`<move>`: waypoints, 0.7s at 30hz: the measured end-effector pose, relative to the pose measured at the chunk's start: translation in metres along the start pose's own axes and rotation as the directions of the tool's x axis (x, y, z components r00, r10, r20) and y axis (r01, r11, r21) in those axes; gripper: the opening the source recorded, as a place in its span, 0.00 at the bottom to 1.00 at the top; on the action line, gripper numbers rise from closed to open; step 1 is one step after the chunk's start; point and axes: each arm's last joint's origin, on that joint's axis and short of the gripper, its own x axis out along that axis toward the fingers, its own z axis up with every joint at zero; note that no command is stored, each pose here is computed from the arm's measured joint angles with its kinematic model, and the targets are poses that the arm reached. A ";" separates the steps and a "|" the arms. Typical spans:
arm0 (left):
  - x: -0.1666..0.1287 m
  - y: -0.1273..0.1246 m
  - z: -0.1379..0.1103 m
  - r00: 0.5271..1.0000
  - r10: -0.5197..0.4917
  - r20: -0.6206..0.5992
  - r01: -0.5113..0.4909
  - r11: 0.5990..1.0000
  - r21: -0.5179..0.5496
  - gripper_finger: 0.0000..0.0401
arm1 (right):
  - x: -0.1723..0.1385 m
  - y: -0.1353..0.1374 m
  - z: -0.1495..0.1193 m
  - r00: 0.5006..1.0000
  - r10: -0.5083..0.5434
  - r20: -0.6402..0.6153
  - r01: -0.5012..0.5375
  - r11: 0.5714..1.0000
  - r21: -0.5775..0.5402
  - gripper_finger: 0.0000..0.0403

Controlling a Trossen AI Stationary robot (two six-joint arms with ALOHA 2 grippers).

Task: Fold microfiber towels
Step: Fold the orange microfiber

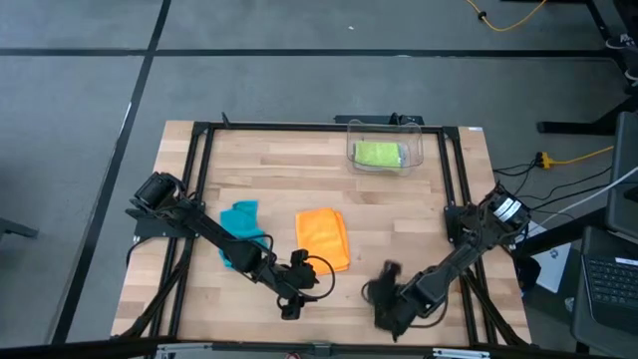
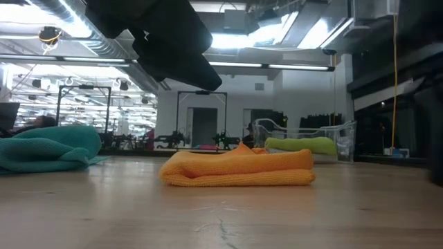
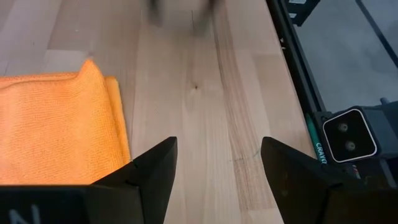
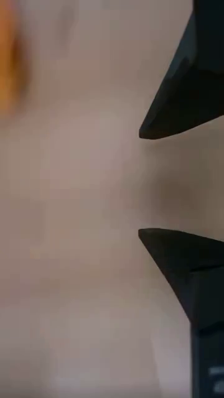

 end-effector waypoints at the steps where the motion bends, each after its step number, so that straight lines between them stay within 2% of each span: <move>1: 0.000 0.000 0.000 1.000 0.000 0.000 0.000 1.000 0.000 0.57 | -0.001 0.008 0.004 0.996 0.094 -0.009 -0.094 0.995 -0.036 0.62; 3: 0.000 0.000 0.000 1.000 0.000 0.000 0.000 1.000 0.000 0.57 | -0.004 0.021 0.012 0.960 0.281 -0.022 -0.281 0.955 -0.095 0.62; 5: 0.000 0.000 0.000 1.000 0.000 0.000 0.000 1.000 0.000 0.57 | -0.007 0.032 0.019 0.909 0.416 0.011 -0.407 0.895 -0.182 0.62; 8: 0.000 0.000 0.000 1.000 0.000 0.000 0.000 1.000 -0.001 0.57 | -0.010 0.037 0.029 0.866 0.494 0.075 -0.449 0.835 -0.319 0.62; 10: 0.000 0.000 0.000 1.000 0.000 0.000 0.000 1.000 -0.003 0.57 | -0.007 0.033 0.035 0.872 0.483 0.077 -0.424 0.825 -0.375 0.62; 15: 0.000 -0.002 -0.001 1.000 -0.005 0.000 0.005 1.000 -0.004 0.57 | -0.005 0.006 0.054 0.917 0.396 0.047 -0.338 0.836 -0.432 0.62; 18: -0.001 -0.002 -0.001 1.000 -0.005 0.000 0.005 1.000 -0.003 0.57 | -0.018 -0.016 0.068 0.937 0.347 0.034 -0.291 0.832 -0.473 0.62; 21: -0.001 -0.002 -0.001 1.000 -0.005 0.000 0.005 1.000 -0.003 0.57 | -0.036 -0.040 0.082 0.963 0.257 0.084 -0.183 0.847 -0.499 0.62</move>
